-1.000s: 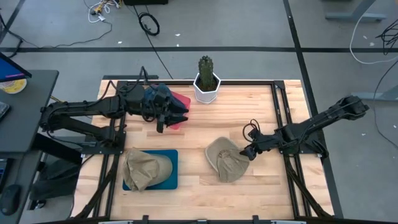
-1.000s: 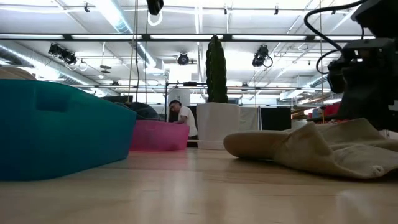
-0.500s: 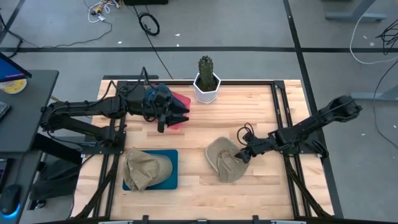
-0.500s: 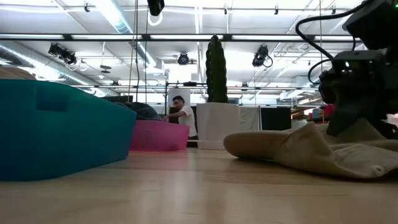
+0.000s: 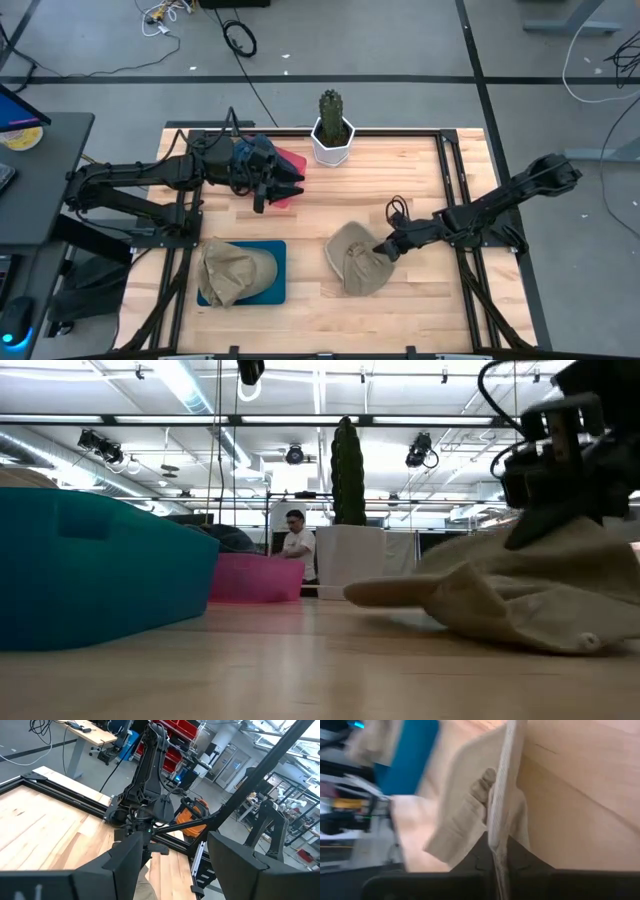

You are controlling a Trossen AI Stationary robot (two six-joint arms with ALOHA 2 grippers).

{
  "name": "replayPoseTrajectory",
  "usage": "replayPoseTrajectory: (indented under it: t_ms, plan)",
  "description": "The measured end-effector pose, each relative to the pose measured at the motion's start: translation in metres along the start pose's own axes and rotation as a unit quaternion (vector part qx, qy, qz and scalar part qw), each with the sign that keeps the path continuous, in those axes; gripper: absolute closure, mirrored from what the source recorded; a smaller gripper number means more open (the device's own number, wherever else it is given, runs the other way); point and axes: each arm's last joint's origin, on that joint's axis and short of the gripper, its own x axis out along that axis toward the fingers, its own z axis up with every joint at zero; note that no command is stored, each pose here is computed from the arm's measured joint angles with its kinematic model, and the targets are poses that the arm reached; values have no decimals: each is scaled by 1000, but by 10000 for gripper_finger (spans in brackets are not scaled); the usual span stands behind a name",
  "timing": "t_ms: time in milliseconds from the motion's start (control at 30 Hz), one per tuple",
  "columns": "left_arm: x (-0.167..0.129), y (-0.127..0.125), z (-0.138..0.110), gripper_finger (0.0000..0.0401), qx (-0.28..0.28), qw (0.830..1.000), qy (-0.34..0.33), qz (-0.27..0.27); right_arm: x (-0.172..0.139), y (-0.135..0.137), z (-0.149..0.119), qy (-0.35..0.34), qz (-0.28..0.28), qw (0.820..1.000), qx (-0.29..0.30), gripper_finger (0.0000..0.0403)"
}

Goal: Pick & Place hat
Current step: Put the brown cap into the blue bin

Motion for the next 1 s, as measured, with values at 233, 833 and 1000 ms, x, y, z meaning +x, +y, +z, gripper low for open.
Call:
replayPoseTrajectory:
  t_ms: [233,833,1000]
  plan:
    - [0,-6,2,175,37,999,-19,-18,-11,18,8,-32,88,995,16,398]
    - [-1,-49,4,175,316,936,-130,-80,-58,47,34,-234,227,932,161,398]
    - [-1,-55,0,175,430,892,-143,-4,-65,51,38,-272,261,898,226,398]
